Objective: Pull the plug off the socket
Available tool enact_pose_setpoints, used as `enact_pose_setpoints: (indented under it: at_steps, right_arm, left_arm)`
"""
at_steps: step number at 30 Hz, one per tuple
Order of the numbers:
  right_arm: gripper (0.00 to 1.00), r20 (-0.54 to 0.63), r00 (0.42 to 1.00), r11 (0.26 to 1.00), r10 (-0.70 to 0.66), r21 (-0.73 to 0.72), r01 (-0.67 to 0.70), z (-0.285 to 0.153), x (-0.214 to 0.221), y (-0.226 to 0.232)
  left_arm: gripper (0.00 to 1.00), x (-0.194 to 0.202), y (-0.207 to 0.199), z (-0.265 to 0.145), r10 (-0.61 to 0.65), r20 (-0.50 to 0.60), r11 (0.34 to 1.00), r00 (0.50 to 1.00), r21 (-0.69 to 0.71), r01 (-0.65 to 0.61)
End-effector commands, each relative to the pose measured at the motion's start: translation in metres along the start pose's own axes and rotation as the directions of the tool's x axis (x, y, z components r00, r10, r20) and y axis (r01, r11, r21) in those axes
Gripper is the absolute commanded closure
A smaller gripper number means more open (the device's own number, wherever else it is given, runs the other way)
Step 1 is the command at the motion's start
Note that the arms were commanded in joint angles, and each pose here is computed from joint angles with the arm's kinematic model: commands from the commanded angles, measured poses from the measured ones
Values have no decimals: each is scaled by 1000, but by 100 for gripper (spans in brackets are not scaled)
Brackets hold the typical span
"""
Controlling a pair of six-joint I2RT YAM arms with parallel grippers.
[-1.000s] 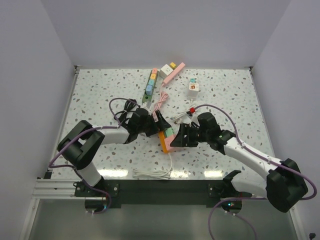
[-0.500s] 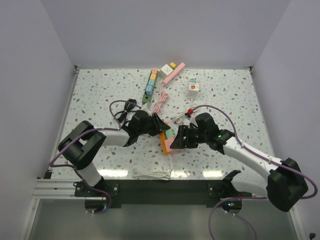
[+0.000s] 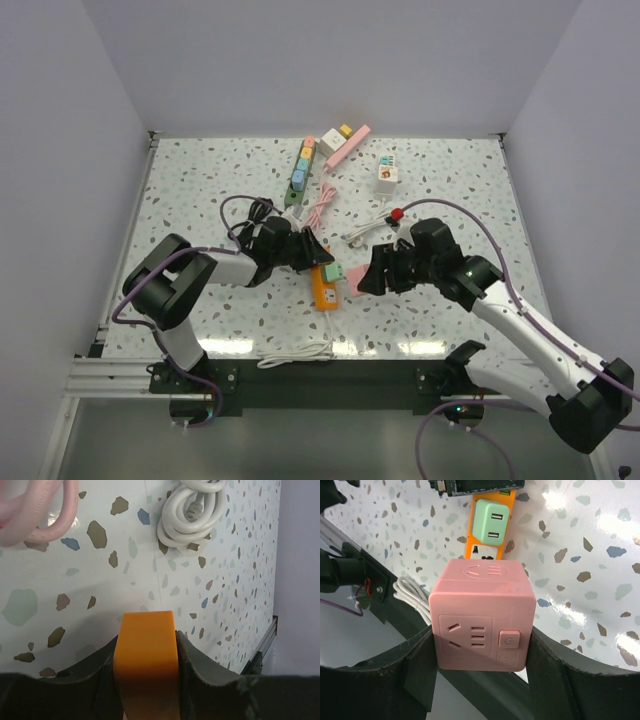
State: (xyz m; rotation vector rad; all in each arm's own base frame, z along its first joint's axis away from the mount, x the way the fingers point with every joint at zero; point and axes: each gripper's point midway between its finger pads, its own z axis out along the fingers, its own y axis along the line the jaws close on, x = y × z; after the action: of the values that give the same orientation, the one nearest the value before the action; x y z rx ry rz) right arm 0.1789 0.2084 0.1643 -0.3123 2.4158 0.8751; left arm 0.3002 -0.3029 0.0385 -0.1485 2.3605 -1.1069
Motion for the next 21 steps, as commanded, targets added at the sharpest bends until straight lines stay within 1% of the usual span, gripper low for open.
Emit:
enact_pose_setpoints:
  at_steps: [1,2,5,6,7,8,9,10,11,12,13,14,15,16,18,19,20,21]
  right_arm:
    - [100,-73,997,998,-38,49,41,-7,7,-7]
    - [100,-59,997,997,-42,64,46,-10,4,-8]
    - [100,14,1000,980,-26,199,23,-16,-10,-28]
    - [100,49,999,943,-12,333,-5,-25,-19,-48]
    - [100,60,998,910,-7,414,-19,-30,-21,-61]
    - [100,70,997,863,8,504,-42,-36,-22,-77]
    - [100,52,998,794,34,605,-59,-37,-20,-96]
    - [100,40,999,707,37,705,-54,-51,-18,-115]
    - [100,22,997,657,70,751,-62,-54,-15,-126]
    - [100,-25,993,620,116,783,-53,-52,-6,-134]
    - [100,-27,991,569,130,821,-52,-56,-4,-143]
    - [100,-23,988,541,151,838,-64,-59,-2,-148]
    - [100,-33,987,545,157,837,-58,-54,1,-151]
    - [100,-42,985,568,167,820,-61,-48,5,-150]
    - [100,-86,976,658,199,750,-68,-28,16,-139]
    - [100,-112,970,678,217,732,-67,-21,22,-137]
    - [100,-155,956,725,250,685,-78,-12,32,-127]
    - [100,-186,949,753,256,654,-75,-4,41,-125]
  left_arm:
    - [100,21,33,-1,157,-83,984,984,-72,-163]
    - [100,22,31,-2,155,-82,985,985,-62,-160]
    - [100,20,16,-4,159,-77,987,984,1,-159]
    - [100,21,11,-4,161,-82,987,984,24,-159]
    - [100,20,5,-5,165,-74,985,983,58,-161]
    - [100,20,-2,-7,173,-72,982,982,89,-167]
    - [100,25,-9,-10,178,-93,977,980,135,-164]
    - [100,26,-15,-11,190,-93,970,977,169,-172]
    - [100,28,-17,-13,194,-102,967,976,185,-173]
    - [100,34,-21,-16,205,-125,960,971,220,-174]
    - [100,35,-24,-18,210,-129,956,969,236,-175]
    - [100,38,-25,-22,215,-132,953,968,246,-178]
    - [100,40,-26,-25,219,-136,950,966,256,-179]
    - [100,43,-24,-28,219,-141,950,966,256,-178]
    - [100,42,-28,-34,225,-127,946,966,267,-185]
    - [100,44,-26,-36,224,-131,948,966,261,-184]
    - [100,43,-26,-36,228,-129,948,965,256,-189]
    - [100,42,-26,-36,233,-127,947,964,253,-196]
